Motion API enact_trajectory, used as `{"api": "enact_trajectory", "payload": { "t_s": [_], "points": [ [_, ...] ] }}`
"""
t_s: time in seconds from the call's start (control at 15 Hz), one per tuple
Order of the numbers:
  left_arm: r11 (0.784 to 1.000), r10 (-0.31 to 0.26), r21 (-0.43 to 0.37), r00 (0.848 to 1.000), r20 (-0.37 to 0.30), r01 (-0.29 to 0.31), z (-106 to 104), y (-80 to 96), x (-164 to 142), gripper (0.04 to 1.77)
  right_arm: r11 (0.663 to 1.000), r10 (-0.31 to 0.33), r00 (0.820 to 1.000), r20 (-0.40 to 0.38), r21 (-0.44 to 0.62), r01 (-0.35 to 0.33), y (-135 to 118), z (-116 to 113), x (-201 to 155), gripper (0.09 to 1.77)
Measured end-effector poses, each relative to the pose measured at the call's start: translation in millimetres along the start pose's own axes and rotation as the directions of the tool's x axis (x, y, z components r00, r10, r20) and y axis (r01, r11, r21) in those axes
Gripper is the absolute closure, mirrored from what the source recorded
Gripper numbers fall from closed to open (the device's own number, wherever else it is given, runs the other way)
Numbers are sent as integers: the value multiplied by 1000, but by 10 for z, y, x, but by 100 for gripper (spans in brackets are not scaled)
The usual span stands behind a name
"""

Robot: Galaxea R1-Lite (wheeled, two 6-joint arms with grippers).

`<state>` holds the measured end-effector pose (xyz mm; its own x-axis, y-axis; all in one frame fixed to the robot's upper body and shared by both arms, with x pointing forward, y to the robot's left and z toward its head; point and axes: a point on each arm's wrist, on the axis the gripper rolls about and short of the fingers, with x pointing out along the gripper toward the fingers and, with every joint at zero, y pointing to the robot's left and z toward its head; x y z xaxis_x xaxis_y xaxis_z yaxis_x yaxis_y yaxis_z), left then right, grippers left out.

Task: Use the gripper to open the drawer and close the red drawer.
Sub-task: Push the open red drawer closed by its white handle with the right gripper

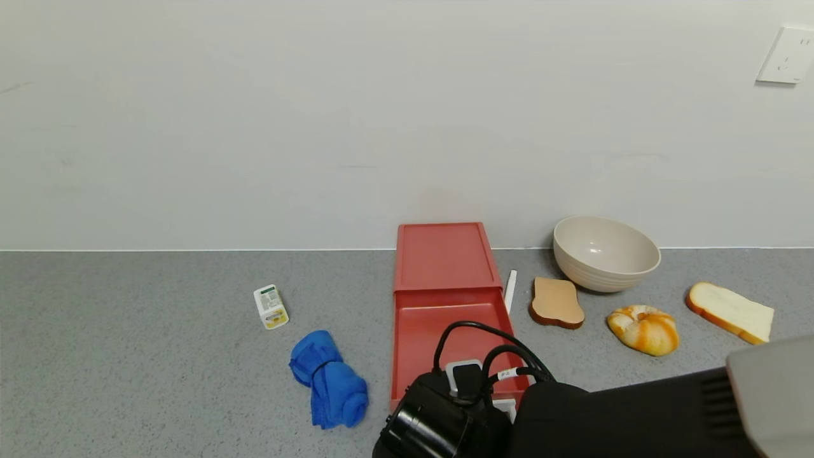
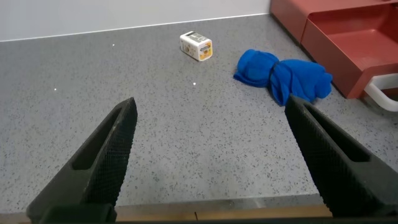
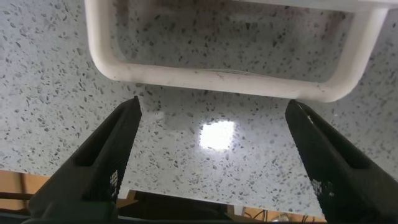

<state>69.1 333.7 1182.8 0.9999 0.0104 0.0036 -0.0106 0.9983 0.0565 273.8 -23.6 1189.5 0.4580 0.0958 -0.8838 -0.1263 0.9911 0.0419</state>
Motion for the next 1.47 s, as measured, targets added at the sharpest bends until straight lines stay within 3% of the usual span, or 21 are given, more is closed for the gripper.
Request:
{"api": "enact_trajectory", "payload": {
  "t_s": [0.4, 0.87, 1.47],
  "points": [
    [1000, 0, 0, 1000, 0, 0, 0, 0, 0, 9, 1000, 20, 999, 29, 1, -20, 20, 92, 42, 15],
    [1000, 0, 1, 1000, 0, 0, 0, 0, 0, 9, 1000, 1, 997, 76, 2, -2, -10, 276, 70, 15],
    [1000, -1, 0, 1000, -1, 1, -1, 0, 0, 9, 999, 41, 990, 136, 7, -43, 22, 451, 143, 15]
  ]
}}
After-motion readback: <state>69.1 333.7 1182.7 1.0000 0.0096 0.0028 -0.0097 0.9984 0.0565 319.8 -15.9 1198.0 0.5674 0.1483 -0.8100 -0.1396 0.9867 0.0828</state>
